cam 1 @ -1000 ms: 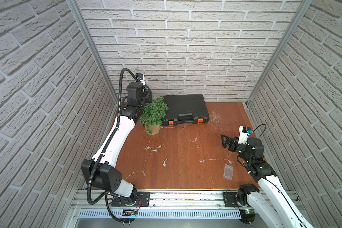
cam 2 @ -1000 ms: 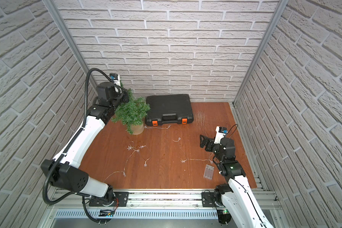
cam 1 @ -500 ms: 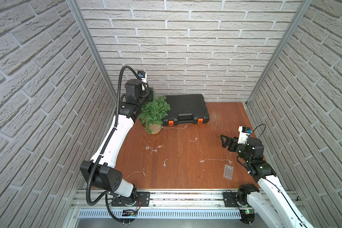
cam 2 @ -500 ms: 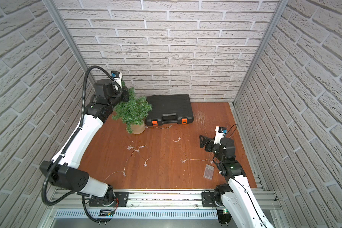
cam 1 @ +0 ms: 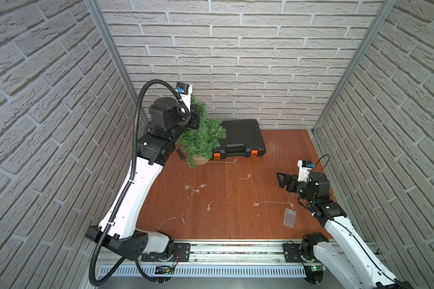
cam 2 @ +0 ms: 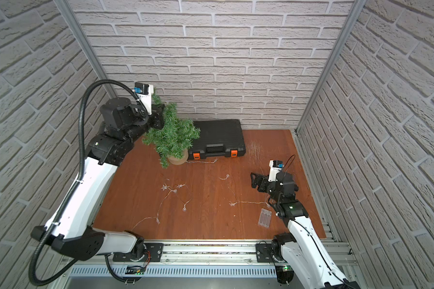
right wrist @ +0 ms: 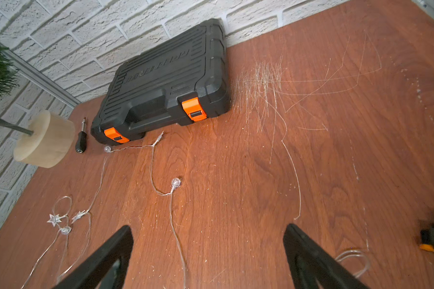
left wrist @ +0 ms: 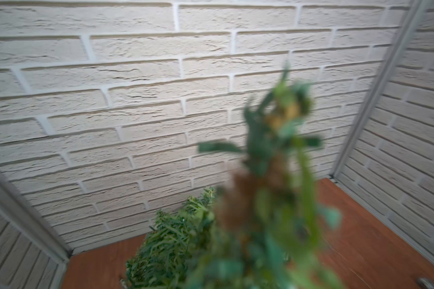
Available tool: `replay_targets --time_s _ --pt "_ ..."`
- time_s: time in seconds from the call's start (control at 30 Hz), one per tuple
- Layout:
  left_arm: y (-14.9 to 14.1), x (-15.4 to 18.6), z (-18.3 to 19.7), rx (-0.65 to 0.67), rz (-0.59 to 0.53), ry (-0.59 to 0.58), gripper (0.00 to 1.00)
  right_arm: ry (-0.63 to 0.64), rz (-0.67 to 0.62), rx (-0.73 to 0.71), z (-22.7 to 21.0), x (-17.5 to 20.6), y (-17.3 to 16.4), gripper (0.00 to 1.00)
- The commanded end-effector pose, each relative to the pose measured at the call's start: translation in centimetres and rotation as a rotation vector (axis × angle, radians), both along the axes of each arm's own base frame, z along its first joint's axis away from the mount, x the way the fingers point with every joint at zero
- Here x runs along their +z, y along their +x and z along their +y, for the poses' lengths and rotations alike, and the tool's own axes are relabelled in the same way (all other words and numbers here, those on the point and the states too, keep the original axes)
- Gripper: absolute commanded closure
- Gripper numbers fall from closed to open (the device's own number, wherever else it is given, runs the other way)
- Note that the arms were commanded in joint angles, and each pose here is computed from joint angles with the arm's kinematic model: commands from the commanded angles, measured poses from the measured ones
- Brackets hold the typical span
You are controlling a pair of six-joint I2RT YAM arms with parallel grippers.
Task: Wrap string light around the christmas tree
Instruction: Pick up the Christmas tree at the center of the board, then place the christmas tree at the center of the board.
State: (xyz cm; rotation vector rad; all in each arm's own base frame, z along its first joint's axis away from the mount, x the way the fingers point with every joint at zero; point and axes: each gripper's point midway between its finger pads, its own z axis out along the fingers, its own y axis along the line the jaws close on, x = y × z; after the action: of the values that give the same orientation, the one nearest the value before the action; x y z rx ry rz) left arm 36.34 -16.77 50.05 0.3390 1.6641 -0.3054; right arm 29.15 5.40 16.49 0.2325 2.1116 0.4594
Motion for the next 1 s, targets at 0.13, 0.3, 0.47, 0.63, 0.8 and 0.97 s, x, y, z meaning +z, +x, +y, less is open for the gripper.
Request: replay_targets --time_s 0.13,0.3,0.47,0.63,0.8,0.97 --pt "-6.6 2.3 -5.3 -0.243 -0.103 -0.116 1.00 -0.025 0.037 0.100 2.5 0.2 1.3 0.15" --pt "-8.5 0.2 -8.4 -0.339 -0.054 -0.123 1.00 -0.081 0.091 0.150 4.2 -1.0 1.7 0.18" --pt "-10.3 -0.9 -11.5 -0.439 -0.027 -0.125 1.00 -0.124 0.106 0.171 5.2 -1.6 1.8 0.19" --pt "-11.9 -1.8 -14.7 -0.536 -0.011 -0.098 1.00 -0.134 0.111 0.176 5.5 -1.8 1.8 0.21" --pt "-11.4 -4.0 -15.6 -0.529 0.015 -0.080 1.00 -0.146 0.124 0.170 5.5 -2.2 2.0 0.23" --pt "-11.0 -5.1 -15.3 -0.499 0.018 -0.079 1.00 -0.148 0.129 0.162 5.4 -2.6 2.2 0.23"
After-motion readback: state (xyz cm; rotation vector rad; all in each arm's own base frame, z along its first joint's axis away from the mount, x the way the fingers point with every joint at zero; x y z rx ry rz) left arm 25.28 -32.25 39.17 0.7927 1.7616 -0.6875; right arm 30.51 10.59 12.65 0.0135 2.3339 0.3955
